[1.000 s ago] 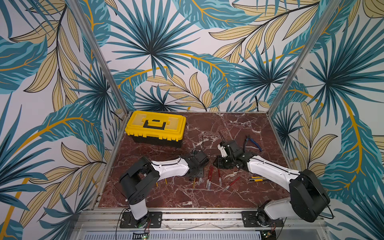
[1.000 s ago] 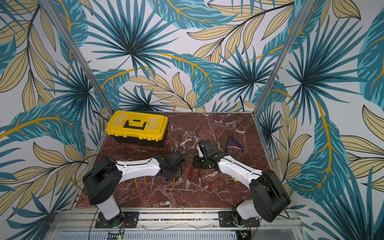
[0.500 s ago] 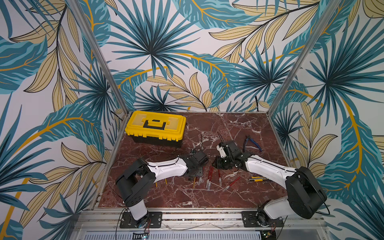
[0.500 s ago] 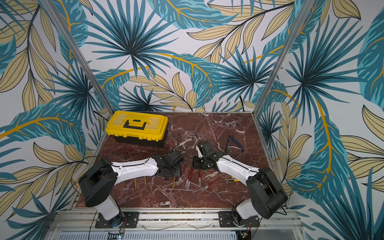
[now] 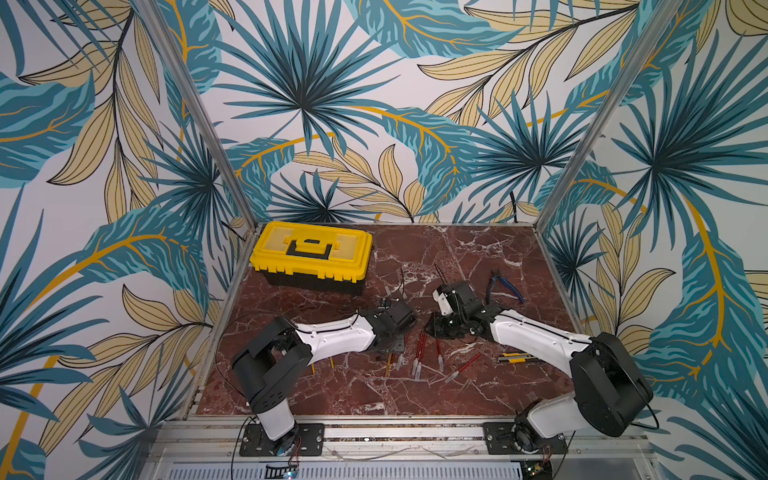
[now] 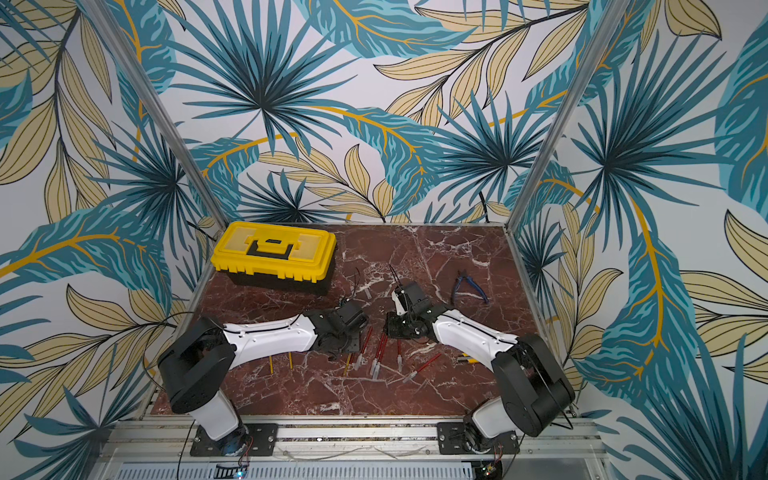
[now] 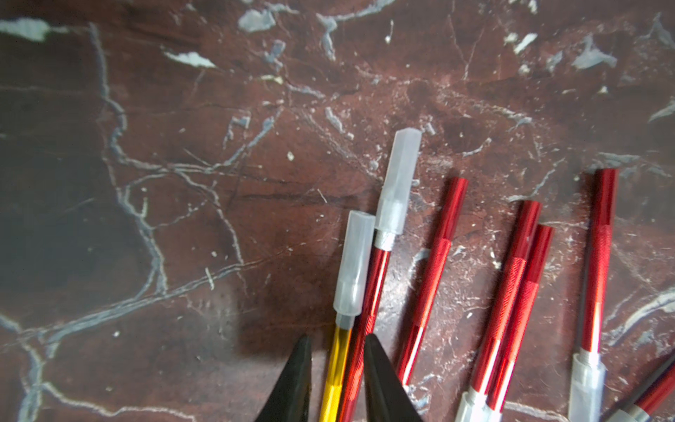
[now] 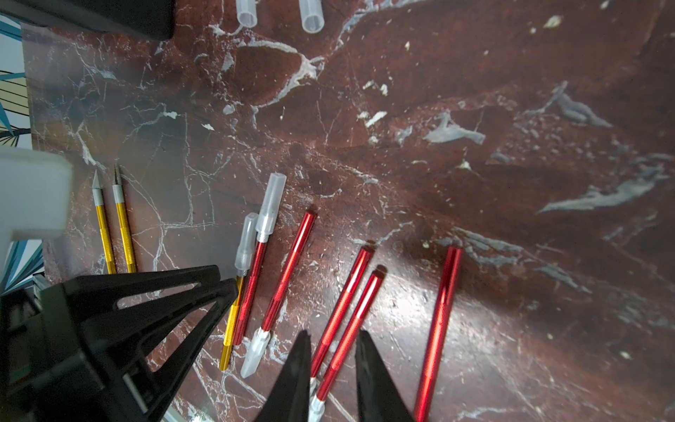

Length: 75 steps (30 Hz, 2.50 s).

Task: Remove protective caps from carving knives
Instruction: Pick up the carving knife from the center of the board.

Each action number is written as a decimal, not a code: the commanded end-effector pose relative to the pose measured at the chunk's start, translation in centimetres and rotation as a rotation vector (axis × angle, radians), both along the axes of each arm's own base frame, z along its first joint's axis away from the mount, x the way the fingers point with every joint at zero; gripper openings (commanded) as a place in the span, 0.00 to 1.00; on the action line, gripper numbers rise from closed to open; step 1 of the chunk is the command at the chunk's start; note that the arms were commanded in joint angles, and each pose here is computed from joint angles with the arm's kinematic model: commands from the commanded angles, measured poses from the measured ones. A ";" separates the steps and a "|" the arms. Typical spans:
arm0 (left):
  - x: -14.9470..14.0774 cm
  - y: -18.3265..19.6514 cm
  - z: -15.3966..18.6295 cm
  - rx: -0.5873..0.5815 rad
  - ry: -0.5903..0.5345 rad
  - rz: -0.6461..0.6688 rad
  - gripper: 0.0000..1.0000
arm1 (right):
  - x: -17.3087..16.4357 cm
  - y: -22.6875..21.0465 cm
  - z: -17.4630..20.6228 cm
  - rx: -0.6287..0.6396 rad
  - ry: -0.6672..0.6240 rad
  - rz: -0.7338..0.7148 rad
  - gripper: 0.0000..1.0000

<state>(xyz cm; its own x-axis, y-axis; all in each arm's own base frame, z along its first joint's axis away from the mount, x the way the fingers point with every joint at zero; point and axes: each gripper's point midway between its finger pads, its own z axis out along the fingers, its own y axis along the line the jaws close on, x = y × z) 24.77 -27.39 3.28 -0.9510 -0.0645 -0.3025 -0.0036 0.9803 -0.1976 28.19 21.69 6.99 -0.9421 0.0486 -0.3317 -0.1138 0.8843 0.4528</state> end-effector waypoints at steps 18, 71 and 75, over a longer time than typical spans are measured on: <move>0.5 2.2 -2.0 0.050 0.043 0.041 0.04 | -0.1 0.3 -0.3 0.018 0.018 0.003 0.25; 1.9 -3.1 13.6 -0.387 -0.217 -0.281 0.03 | 1.1 9.2 6.8 0.491 0.012 0.085 0.10; 1.9 -2.8 13.6 -0.386 -0.218 -0.270 0.21 | 1.4 9.4 7.0 0.507 0.004 0.079 0.00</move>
<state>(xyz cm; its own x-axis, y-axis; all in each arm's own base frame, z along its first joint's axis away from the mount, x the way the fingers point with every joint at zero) 25.78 -29.66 14.18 -0.8946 0.0592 -0.4429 0.2952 0.8224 -0.4864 30.07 30.26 14.04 -0.9477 0.1476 -0.2830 -0.1516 0.5719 0.8062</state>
